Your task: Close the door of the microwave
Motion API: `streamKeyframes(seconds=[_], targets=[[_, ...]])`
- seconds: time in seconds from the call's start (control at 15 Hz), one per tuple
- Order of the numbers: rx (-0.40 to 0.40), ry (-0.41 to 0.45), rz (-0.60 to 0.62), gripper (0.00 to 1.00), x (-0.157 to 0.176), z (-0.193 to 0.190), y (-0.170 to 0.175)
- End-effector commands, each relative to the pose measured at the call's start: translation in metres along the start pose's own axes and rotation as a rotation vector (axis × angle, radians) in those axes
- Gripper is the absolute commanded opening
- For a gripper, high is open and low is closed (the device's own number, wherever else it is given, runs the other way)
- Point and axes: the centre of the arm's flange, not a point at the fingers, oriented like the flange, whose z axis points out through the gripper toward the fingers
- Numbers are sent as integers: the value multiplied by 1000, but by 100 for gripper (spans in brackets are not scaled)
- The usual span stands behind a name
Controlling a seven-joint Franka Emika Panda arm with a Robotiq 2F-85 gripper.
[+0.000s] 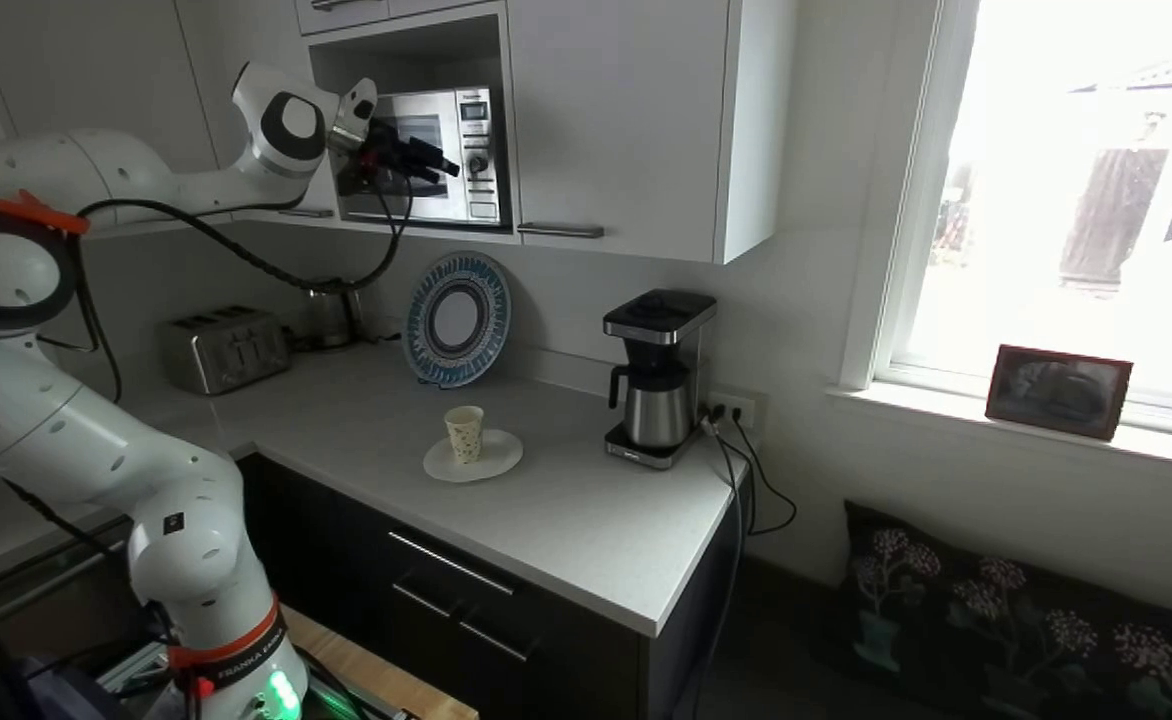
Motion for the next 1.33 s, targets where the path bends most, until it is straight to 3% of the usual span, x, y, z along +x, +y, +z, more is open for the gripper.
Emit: streamKeyframes(seconds=[0.0,0.2,0.53,0.93,1.27], targets=[[27,37,-65,100,13,2,13],[9,31,-141,100,31,0,26],[-126,-62,-223,100,46,4,36],[-76,-177,-303,100,60,11,20],[-99,-160,-361,100,75,20,5]])
